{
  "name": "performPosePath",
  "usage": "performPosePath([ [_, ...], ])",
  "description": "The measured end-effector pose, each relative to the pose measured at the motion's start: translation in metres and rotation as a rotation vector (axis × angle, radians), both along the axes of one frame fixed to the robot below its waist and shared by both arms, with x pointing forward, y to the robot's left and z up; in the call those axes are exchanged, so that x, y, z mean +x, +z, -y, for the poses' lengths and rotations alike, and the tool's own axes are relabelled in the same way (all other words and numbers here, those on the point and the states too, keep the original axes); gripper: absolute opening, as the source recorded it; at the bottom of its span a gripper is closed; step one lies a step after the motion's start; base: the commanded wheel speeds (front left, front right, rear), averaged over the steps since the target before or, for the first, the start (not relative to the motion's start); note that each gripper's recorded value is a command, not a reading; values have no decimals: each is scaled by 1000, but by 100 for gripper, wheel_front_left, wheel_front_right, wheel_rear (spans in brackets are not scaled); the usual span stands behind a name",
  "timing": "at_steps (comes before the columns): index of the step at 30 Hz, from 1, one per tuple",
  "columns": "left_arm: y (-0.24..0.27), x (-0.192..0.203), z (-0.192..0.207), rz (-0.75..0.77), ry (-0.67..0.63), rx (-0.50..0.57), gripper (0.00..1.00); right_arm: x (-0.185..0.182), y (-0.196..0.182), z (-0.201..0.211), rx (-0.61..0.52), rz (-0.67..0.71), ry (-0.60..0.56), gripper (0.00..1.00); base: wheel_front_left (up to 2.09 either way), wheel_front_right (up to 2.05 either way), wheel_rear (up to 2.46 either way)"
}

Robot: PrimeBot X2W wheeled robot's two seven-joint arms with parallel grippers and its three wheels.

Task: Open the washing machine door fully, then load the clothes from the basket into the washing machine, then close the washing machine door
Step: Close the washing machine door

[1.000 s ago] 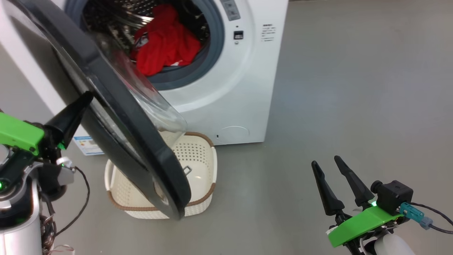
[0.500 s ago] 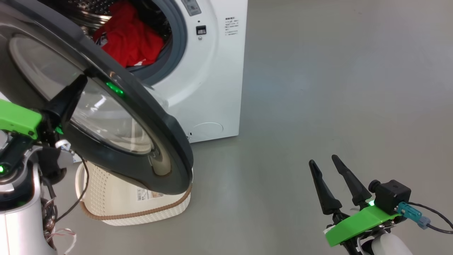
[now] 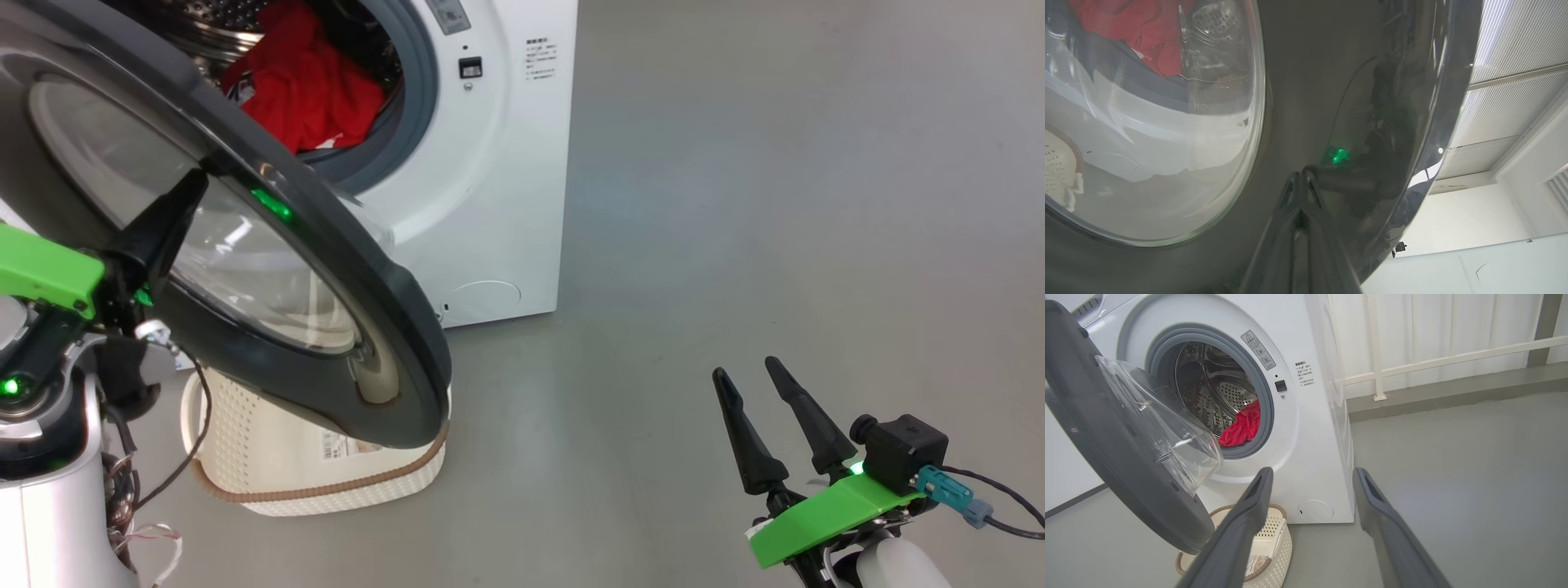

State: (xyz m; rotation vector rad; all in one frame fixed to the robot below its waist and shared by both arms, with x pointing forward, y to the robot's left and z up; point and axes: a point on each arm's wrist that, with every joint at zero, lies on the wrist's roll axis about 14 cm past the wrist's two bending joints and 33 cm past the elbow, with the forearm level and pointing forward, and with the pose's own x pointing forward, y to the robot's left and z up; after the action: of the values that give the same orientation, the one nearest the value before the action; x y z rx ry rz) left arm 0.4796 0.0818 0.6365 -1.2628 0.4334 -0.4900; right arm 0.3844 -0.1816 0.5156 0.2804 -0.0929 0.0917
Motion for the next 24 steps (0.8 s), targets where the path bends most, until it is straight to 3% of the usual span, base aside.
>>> performPosePath([
  [9, 12, -11, -14, 97, 8, 93, 0, 6, 1, -10, 4, 5, 29, 100, 0, 0, 0],
  [10, 11, -13, -17, 101, 18, 112, 27, 7, 2, -12, 4, 7, 33, 100, 0, 0, 0],
  [11, 9, -15, -21, 105, 25, 129, 47, 7, 2, -13, 5, 8, 37, 100, 0, 0, 0],
  [12, 6, -18, -24, 109, 30, 149, 75, 8, 3, -14, 5, 9, 41, 100, 0, 0, 0],
  [13, 6, -18, -24, 109, 30, 149, 93, 8, 3, -14, 5, 9, 41, 100, 0, 0, 0],
  [14, 3, -21, -27, 114, 36, 169, 100, 9, 3, -15, 5, 11, 44, 100, 0, 0, 0],
  [24, -21, -40, -66, 146, 153, 293, 100, 15, 4, -28, 6, 16, 81, 100, 0, 0, 0],
])
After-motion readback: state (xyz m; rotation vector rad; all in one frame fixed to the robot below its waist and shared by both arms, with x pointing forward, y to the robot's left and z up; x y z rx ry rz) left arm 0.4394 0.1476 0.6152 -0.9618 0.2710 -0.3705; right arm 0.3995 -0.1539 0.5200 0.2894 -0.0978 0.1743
